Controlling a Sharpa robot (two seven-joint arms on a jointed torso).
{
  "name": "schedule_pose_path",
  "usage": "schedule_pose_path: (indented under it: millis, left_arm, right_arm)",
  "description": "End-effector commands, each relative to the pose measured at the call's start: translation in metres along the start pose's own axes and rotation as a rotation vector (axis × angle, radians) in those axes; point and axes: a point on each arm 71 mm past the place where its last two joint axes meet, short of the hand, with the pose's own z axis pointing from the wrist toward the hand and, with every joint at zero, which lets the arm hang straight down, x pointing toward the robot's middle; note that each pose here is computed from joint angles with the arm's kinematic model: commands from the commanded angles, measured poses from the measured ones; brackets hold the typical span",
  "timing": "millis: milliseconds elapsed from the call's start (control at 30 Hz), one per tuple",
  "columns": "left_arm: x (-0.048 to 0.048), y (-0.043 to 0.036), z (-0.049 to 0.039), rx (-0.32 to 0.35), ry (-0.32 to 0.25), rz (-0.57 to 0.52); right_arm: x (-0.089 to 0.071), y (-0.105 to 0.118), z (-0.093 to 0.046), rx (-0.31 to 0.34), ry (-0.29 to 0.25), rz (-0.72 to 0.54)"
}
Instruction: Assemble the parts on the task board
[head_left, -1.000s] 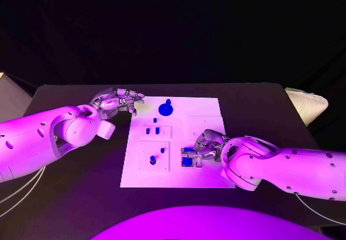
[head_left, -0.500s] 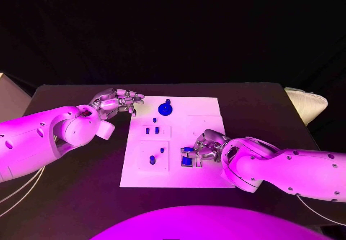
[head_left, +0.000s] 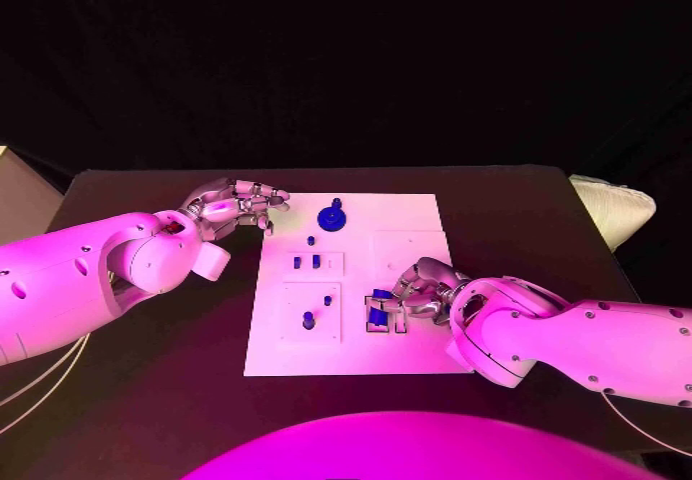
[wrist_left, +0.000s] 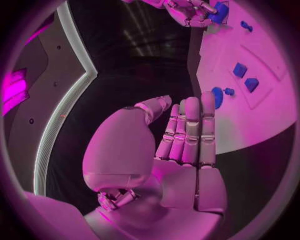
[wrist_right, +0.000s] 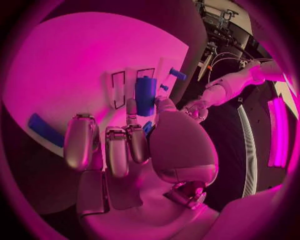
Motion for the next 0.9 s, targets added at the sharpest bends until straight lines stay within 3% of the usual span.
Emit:
schedule_pose_path:
  millis: [33,533,900]
  left_arm:
    - [0.0031,0.0001,0.0006,-0.005,0.027,0.005]
    - [0.0036,0.0014,0.0003,-0.020,0.040,0.010]
    - [0.0026,0.0022,0.0003,-0.026,0.042,0.014]
  right_arm:
    - [0.0000,-0.0012,-0.0001,0.008,0.006,0.038]
    - [-0.0031,0.0010,-0.0010,0.006,0.031,0.047]
    - [-0.0088,0.0061,-0.0055,0.013,0.082,0.085]
